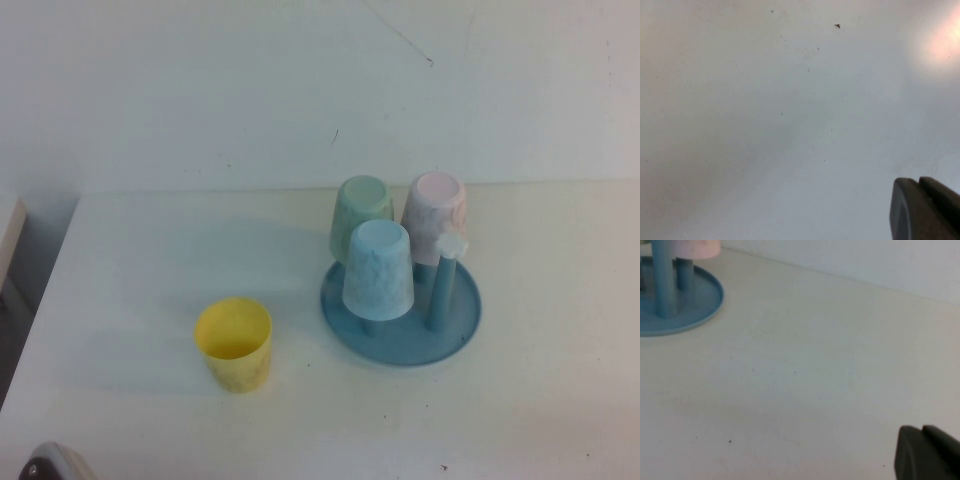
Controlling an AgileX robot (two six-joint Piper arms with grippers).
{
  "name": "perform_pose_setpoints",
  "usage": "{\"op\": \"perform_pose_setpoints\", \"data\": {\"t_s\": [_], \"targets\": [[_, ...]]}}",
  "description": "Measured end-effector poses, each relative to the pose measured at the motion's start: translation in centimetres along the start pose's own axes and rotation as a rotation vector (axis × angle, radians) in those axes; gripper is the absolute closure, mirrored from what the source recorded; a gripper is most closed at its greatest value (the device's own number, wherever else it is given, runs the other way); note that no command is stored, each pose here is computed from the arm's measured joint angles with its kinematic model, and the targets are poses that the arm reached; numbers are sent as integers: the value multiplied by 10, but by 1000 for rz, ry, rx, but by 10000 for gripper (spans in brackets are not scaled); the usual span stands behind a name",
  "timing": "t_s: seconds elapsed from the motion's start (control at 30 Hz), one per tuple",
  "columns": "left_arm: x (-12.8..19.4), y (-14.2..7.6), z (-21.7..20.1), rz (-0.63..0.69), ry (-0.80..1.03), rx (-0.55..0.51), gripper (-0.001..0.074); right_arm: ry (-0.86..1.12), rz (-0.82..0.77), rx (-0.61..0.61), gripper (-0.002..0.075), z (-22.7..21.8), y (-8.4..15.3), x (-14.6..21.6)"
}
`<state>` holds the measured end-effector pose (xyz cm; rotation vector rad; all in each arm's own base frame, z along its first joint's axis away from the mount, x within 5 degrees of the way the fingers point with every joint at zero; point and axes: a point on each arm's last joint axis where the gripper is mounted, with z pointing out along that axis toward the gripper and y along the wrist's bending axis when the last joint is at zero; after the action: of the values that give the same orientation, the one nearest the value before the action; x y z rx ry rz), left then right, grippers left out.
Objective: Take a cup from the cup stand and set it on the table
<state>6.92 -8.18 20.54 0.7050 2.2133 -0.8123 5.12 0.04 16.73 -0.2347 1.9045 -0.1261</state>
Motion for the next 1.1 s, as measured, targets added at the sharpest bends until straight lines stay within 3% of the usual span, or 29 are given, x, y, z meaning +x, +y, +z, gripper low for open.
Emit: {"op": "perform_pose_setpoints", "data": {"t_s": [0.77,1.1], "targets": [[1,0,0,2,3,-1,737,0,19,0,727,0,0,0],[9,4,-18,242,-35,-136,737,0,17,1,727,0,0,0]]}}
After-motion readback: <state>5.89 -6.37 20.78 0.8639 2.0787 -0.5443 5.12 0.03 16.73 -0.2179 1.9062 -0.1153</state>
